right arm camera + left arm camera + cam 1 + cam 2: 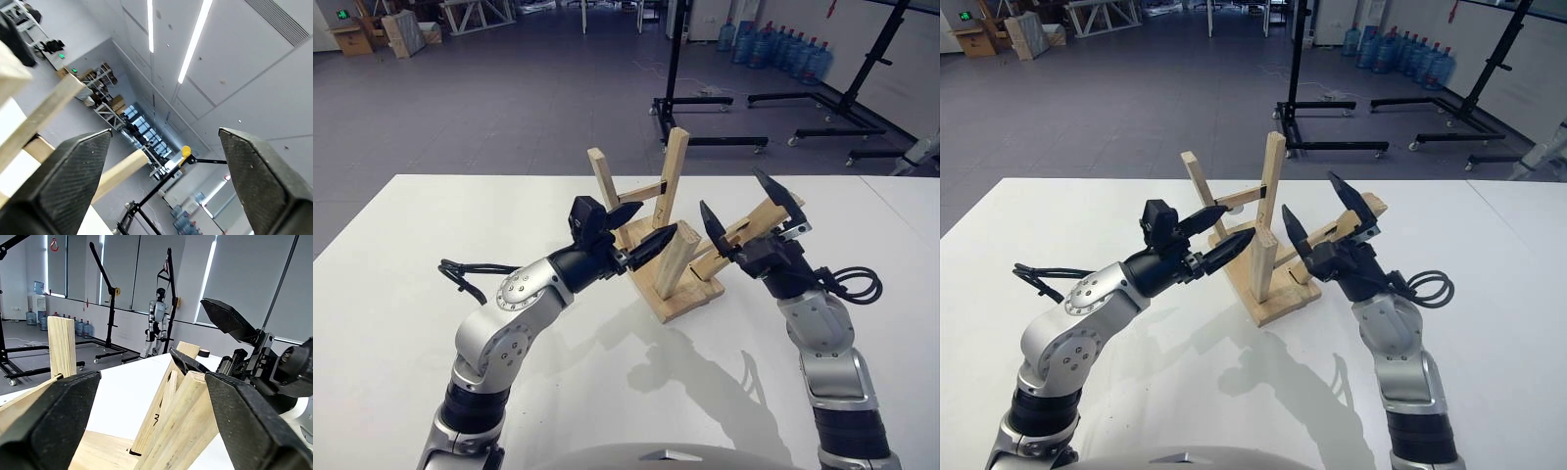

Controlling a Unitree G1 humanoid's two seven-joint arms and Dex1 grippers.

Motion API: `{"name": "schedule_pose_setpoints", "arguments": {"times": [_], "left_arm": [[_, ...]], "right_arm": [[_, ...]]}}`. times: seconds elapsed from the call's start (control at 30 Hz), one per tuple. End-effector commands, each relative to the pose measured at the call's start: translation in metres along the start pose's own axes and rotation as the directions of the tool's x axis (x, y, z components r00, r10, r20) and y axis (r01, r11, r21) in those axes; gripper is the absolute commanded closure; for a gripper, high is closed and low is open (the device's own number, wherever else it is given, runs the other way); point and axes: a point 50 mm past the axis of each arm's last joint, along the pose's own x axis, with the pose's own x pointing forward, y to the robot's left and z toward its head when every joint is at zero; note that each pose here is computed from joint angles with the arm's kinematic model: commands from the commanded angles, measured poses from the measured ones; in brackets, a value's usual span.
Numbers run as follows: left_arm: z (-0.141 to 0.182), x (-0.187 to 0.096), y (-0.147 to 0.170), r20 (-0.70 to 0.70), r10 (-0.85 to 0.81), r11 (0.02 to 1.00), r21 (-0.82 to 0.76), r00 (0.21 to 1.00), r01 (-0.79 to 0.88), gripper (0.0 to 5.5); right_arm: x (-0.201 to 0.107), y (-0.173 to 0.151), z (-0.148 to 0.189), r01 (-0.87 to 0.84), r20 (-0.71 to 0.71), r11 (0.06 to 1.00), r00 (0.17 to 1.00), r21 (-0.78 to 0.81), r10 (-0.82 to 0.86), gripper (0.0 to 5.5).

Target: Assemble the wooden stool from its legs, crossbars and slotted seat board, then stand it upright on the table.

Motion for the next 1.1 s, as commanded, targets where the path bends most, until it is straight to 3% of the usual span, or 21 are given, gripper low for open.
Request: {"name": "schedule_pose_setpoints", "arguments": {"times": [0.03,0.43,0.67,1.1], "left_arm": [[-0.004,0.003,0.001,-0.042,0.002,1.0,0.006,0.999,-0.002,1.61],[-0.005,0.005,-0.001,-0.04,0.001,1.0,0.008,0.999,-0.001,1.61],[-0.006,0.005,-0.001,-0.039,0.002,1.0,0.007,0.999,-0.002,1.61],[-0.005,0.004,-0.001,-0.04,0.0,1.0,0.01,0.999,0.0,1.61]], "right_arm": [[0.005,-0.009,-0.001,0.058,-0.004,0.997,0.998,-0.057,-0.058,1.48],[0.03,-0.035,0.003,0.066,0.02,0.967,0.998,-0.244,-0.063,1.48],[0.013,-0.085,-0.046,0.375,-0.17,0.926,0.916,0.039,-0.364,1.48],[-0.005,-0.08,-0.071,0.359,-0.298,0.932,0.897,0.059,-0.327,1.48]]}}
